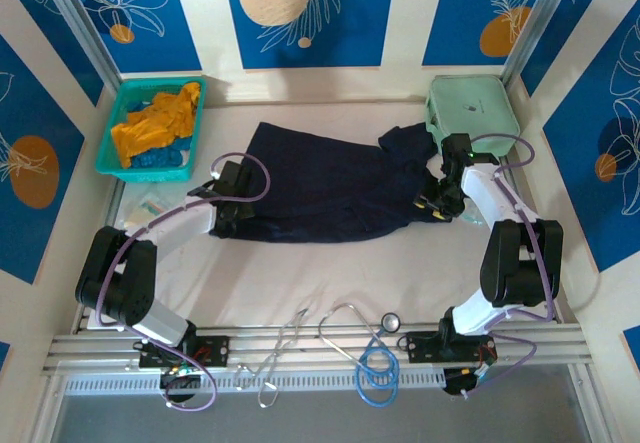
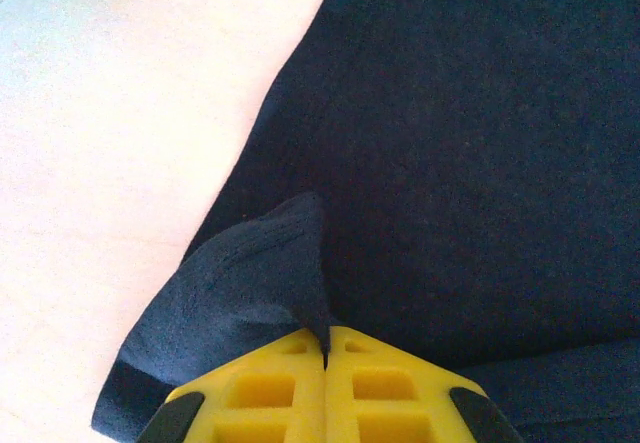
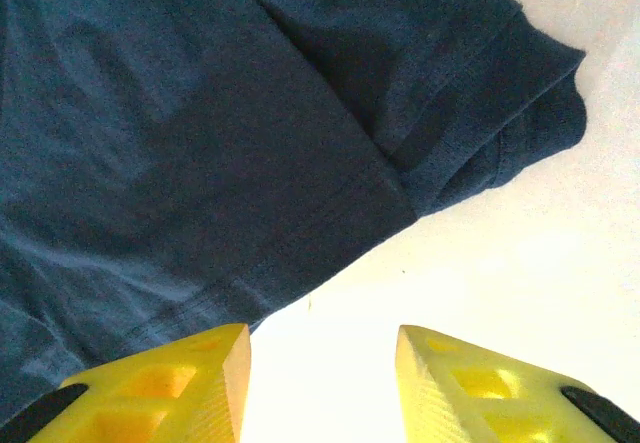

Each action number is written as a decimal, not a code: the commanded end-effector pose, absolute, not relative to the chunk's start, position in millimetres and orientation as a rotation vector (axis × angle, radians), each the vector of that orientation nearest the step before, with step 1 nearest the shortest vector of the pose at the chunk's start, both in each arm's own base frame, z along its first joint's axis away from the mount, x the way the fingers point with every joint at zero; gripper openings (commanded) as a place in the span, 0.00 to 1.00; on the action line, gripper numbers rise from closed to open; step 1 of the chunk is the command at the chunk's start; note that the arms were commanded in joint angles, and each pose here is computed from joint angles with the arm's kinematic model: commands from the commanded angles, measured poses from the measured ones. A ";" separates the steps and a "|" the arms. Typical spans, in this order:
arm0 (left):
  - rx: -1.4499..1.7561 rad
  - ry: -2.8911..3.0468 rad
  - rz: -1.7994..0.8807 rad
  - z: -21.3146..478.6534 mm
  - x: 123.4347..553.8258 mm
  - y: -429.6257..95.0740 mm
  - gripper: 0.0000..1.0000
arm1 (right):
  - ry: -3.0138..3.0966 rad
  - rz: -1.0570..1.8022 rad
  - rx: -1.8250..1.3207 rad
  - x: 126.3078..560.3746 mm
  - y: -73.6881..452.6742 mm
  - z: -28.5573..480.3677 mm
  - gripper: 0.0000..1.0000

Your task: Fold and stack the t-shirts

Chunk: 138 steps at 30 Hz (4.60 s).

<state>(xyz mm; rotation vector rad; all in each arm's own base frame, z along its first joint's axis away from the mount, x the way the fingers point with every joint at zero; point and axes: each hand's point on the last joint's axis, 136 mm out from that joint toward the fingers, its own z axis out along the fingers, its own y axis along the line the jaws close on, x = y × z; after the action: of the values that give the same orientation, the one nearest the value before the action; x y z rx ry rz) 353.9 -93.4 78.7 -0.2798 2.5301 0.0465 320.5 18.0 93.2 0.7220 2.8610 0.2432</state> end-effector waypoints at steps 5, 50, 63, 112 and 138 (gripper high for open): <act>-0.280 2.552 0.029 70.6 355.3 -96.1 0.00 | 2.886 0.170 0.681 333.9 9.5 81.7 0.47; -0.283 2.572 0.038 63.2 354.8 -96.3 0.00 | 2.901 0.272 0.710 339.8 17.6 63.8 0.40; -0.282 2.585 0.028 56.7 353.7 -98.2 0.00 | 2.906 0.297 0.704 336.6 21.1 67.4 0.16; -0.112 2.562 -0.236 121.7 324.7 -121.9 0.00 | 2.824 0.408 0.707 95.7 68.5 169.4 0.00; -0.405 2.916 -0.225 52.8 166.6 -87.2 0.00 | 2.930 0.151 0.525 99.7 87.3 138.6 0.00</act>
<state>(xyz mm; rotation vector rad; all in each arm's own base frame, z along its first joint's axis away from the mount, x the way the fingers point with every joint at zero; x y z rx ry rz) 190.8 -89.4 58.3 -0.3398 2.8406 -0.2371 97.8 86.5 144.0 0.5130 2.9240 0.1688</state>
